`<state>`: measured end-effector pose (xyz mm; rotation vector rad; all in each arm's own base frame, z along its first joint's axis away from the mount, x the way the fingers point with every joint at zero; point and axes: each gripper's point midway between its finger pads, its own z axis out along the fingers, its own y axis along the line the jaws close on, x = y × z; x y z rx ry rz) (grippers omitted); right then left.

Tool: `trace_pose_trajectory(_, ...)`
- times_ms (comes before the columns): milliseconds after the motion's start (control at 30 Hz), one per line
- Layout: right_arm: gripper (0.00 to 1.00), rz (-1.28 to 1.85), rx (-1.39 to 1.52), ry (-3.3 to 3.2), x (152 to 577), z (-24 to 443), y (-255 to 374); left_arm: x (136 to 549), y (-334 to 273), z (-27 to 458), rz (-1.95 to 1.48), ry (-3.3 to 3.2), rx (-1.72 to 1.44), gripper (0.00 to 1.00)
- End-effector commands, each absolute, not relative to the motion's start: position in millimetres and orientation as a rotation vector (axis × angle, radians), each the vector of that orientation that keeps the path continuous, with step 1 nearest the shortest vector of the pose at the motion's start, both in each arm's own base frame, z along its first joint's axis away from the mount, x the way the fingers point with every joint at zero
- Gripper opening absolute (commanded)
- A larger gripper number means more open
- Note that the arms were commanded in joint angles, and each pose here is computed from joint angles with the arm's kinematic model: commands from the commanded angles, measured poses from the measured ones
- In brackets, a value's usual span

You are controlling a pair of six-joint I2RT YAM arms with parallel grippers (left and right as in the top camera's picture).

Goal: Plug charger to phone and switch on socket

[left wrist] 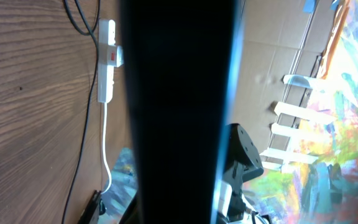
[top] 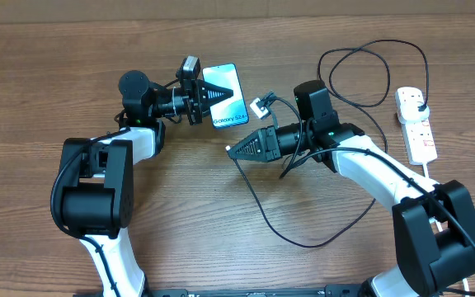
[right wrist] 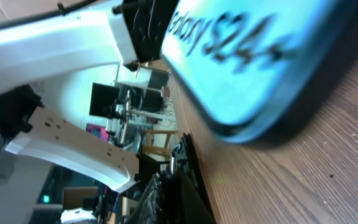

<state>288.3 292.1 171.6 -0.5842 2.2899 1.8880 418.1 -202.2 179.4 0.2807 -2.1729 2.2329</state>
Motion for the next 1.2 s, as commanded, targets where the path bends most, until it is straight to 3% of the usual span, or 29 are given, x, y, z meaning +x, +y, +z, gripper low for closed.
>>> trace_pose_trajectory(0, 0.04, 1.893, -0.487, 2.307, 299, 179, 284, 426, -200, 185, 2.279, -2.206, 0.256, 0.04)
trace_pose_trajectory(1167, 0.04, 1.819, -0.34, 2.282, 329, 187, 283, 425, -210, 187, 2.3, -2.221, 0.223, 0.05)
